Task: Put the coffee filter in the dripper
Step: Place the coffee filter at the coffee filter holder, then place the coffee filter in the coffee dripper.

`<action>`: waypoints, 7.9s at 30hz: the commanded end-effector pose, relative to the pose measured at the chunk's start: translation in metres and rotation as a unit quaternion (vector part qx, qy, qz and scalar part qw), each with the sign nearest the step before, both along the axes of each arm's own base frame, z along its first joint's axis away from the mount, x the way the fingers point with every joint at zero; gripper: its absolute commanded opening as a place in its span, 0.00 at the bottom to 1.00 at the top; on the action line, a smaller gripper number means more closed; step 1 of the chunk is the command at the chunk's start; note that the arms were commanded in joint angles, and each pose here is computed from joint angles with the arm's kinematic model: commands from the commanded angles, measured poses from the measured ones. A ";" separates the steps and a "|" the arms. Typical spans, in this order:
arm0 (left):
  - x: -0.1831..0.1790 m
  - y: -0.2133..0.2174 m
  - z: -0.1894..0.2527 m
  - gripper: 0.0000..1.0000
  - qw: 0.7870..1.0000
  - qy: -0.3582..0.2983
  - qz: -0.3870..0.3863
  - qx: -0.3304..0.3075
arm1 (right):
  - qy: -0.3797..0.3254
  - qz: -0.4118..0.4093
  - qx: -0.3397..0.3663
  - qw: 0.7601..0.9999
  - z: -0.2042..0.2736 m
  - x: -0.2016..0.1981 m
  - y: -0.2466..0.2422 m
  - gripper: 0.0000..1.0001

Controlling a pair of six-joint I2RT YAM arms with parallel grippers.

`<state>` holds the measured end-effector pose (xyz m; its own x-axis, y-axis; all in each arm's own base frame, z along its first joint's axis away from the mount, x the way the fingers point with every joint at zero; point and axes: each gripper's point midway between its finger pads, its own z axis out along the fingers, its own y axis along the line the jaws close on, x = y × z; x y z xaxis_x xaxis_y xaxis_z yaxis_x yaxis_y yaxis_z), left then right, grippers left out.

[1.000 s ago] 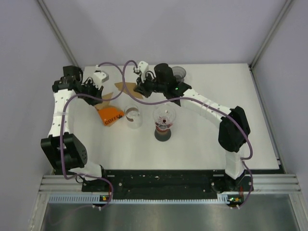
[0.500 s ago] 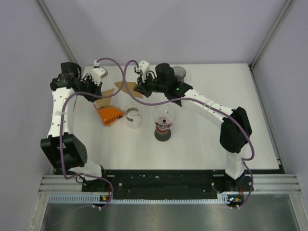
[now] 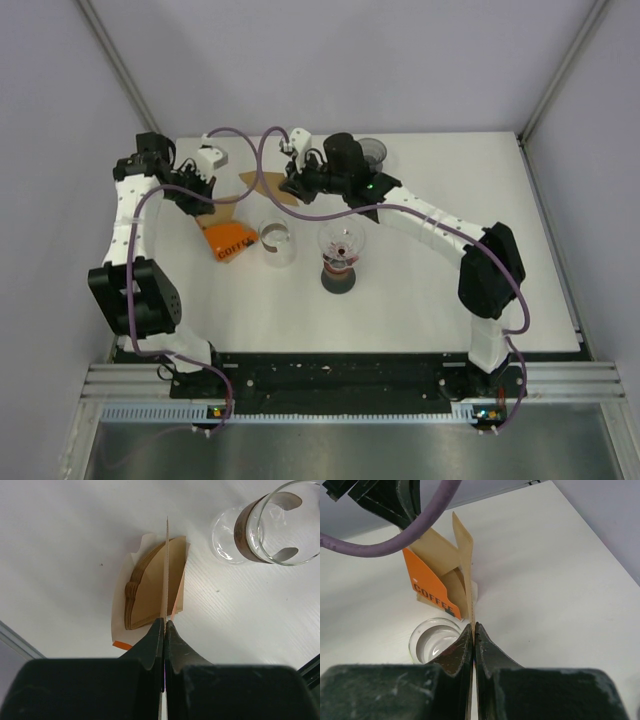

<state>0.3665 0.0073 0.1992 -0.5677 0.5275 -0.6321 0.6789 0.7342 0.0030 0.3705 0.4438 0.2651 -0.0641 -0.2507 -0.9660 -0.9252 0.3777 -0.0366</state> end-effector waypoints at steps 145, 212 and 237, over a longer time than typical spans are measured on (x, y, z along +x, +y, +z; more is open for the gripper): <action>-0.193 -0.222 0.274 0.51 0.838 -0.219 -0.254 -0.430 | -0.013 0.194 0.199 0.960 0.221 -0.224 -0.152 0.00; -0.213 -0.229 0.292 0.34 0.825 -0.171 -0.282 -0.459 | -0.026 0.186 0.184 0.965 0.216 -0.221 -0.154 0.00; -0.194 -0.225 0.289 0.00 0.839 -0.173 -0.242 -0.455 | -0.030 0.190 0.181 0.964 0.215 -0.225 -0.156 0.00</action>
<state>0.1648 -0.2217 0.4720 -0.1987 -0.1170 -0.9730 0.9707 0.1137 -0.2119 0.1586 0.2962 0.4634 -0.0427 0.0752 -0.9963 -0.9987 0.0252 0.0447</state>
